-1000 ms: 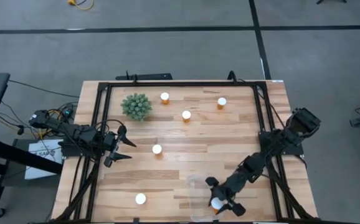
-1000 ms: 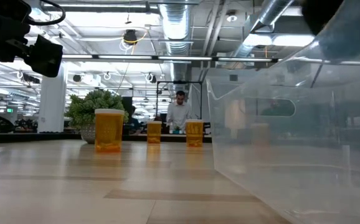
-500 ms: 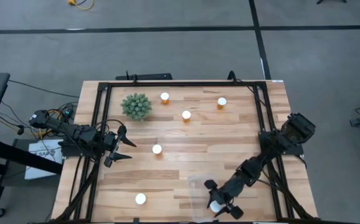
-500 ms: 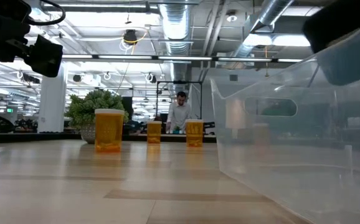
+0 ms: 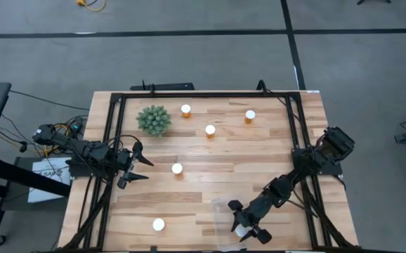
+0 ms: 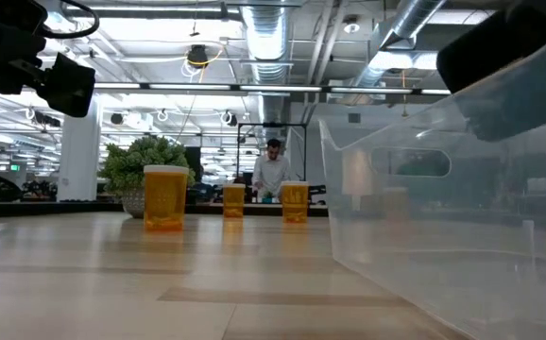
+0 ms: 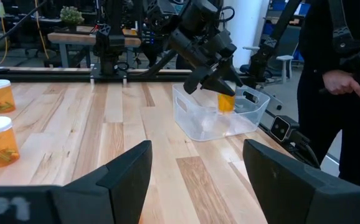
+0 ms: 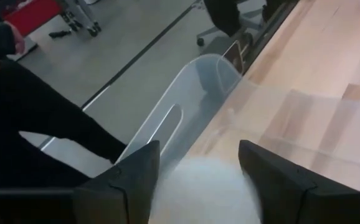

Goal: Pick and place pill bottles into a basket
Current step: Put the orange pill bottle into the transparent bin

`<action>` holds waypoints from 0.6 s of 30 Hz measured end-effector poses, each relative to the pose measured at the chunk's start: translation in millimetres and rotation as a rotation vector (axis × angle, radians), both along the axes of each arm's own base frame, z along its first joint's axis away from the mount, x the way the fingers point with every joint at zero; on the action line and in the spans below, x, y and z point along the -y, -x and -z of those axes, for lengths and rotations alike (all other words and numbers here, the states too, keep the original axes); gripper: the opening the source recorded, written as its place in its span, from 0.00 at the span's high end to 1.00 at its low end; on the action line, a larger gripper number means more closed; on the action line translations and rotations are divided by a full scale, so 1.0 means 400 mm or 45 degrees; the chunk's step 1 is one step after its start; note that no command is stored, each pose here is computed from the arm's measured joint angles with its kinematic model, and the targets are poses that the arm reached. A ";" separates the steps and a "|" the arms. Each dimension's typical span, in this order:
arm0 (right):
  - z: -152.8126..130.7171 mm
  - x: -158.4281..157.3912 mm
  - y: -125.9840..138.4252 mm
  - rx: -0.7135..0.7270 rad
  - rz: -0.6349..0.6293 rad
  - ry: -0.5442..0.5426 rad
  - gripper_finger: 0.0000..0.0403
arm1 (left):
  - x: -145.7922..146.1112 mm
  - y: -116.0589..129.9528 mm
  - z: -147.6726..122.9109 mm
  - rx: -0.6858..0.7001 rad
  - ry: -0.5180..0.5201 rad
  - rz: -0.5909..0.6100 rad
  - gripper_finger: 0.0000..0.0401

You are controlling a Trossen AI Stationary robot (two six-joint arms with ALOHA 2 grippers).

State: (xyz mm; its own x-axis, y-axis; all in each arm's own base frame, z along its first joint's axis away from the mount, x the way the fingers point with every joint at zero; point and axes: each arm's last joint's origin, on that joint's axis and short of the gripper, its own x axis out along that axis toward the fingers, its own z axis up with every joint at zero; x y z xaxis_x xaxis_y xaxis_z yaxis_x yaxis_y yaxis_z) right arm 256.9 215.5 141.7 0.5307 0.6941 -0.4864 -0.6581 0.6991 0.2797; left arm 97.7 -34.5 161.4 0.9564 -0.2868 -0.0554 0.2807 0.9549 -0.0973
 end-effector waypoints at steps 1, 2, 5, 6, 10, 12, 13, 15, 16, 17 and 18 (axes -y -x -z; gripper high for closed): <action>0.002 -0.001 0.002 -0.009 -0.005 0.006 0.47 | 0.000 0.000 0.000 0.000 -0.001 0.000 0.40; 0.003 -0.003 0.005 -0.017 -0.012 0.010 0.47 | 0.000 0.000 0.000 0.000 0.000 0.000 0.40; 0.007 -0.004 0.009 -0.026 -0.024 0.031 0.51 | 0.000 0.000 0.000 0.000 0.000 0.000 0.40; 0.007 -0.003 0.009 -0.021 -0.029 0.038 0.53 | 0.000 0.000 0.000 0.000 0.000 0.000 0.40; 0.006 0.002 0.004 -0.011 -0.044 0.036 0.59 | 0.000 0.000 0.000 0.000 0.000 0.000 0.40; 0.006 0.006 0.001 -0.014 -0.048 0.029 0.61 | 0.000 0.000 0.000 0.000 0.000 0.000 0.40; 0.006 0.007 -0.001 -0.014 -0.046 0.028 0.62 | 0.000 0.000 0.000 0.000 -0.001 0.000 0.40; 0.006 0.010 -0.003 -0.013 -0.040 0.027 0.64 | 0.000 0.000 0.000 0.000 0.000 0.000 0.40; 0.005 0.011 -0.004 -0.012 -0.038 0.026 0.64 | 0.000 0.000 0.000 0.000 0.000 0.000 0.40; 0.005 0.011 -0.004 -0.011 -0.037 0.025 0.65 | 0.000 0.000 0.000 0.000 0.000 0.000 0.40; 0.003 0.011 -0.005 -0.008 -0.037 0.023 0.65 | 0.000 0.000 0.000 0.000 0.000 0.000 0.40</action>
State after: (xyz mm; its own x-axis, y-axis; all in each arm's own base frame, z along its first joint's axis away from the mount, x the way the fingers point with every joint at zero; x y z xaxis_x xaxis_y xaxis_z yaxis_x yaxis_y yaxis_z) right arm 258.8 210.9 140.4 0.5074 0.7001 -0.5024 -0.6762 0.6849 0.2715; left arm 97.7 -34.5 161.4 0.9563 -0.2870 -0.0554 0.2809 0.9548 -0.0969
